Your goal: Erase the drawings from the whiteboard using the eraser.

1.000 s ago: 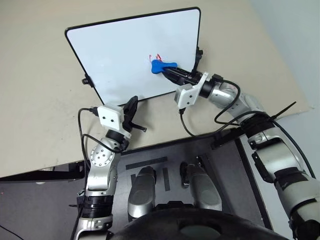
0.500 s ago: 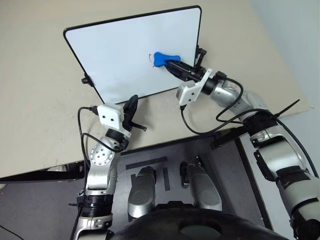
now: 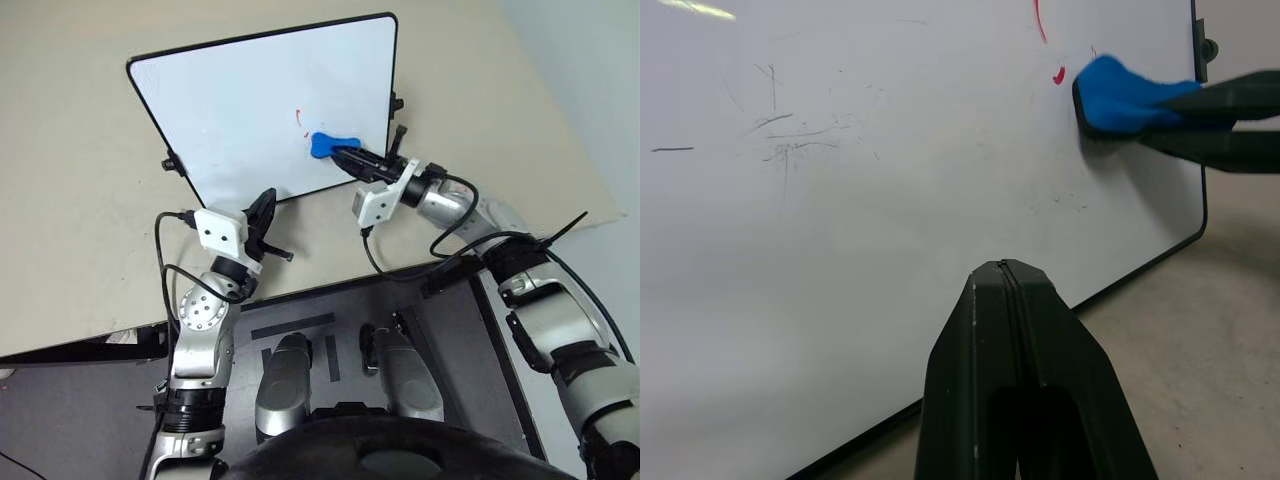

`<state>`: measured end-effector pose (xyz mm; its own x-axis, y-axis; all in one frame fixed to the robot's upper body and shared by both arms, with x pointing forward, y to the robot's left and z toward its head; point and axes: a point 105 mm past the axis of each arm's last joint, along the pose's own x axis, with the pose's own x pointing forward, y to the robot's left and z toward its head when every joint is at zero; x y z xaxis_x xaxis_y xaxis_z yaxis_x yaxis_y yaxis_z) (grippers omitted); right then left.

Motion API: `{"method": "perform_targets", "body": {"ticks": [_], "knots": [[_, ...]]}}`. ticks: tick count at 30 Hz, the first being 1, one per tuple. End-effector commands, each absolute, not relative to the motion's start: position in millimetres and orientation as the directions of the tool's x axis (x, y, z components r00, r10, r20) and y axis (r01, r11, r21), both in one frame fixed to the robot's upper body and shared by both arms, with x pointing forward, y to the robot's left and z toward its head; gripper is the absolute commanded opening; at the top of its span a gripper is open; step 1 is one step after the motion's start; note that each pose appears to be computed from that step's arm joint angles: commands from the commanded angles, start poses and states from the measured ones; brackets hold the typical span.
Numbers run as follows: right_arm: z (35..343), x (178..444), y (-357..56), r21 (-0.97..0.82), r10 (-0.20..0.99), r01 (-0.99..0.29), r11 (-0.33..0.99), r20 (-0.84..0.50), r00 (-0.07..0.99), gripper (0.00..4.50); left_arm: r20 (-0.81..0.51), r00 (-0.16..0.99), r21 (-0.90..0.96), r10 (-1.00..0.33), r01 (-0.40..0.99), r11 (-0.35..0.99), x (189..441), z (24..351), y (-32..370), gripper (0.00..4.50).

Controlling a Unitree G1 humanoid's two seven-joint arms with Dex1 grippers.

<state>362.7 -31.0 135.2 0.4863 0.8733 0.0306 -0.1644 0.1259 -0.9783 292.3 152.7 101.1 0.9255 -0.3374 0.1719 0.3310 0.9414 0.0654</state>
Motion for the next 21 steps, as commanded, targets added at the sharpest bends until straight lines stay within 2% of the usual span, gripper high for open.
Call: {"method": "perform_targets", "body": {"ticks": [1,10,16,21], "knots": [[143.5,366.7,-32.1,-0.98,0.864,-0.142,0.141,0.052,0.501,0.0,0.205,0.915,0.079,-0.348,0.339,0.937,292.4,109.7,152.4,0.0],[193.0,369.4,-33.6,-0.964,0.832,0.053,0.26,0.251,0.494,0.0,0.204,0.914,0.081,-0.351,0.341,0.937,292.6,110.4,153.1,0.0],[191.6,371.1,-33.1,-0.965,0.824,0.065,0.255,0.252,0.508,0.0,0.204,0.914,0.081,-0.352,0.342,0.936,292.4,110.6,152.8,0.0],[167.7,367.8,-28.6,-0.978,0.845,-0.027,0.207,0.165,0.509,0.0,0.203,0.913,0.08,-0.353,0.344,0.936,292.4,110.6,152.3,0.0]]}}
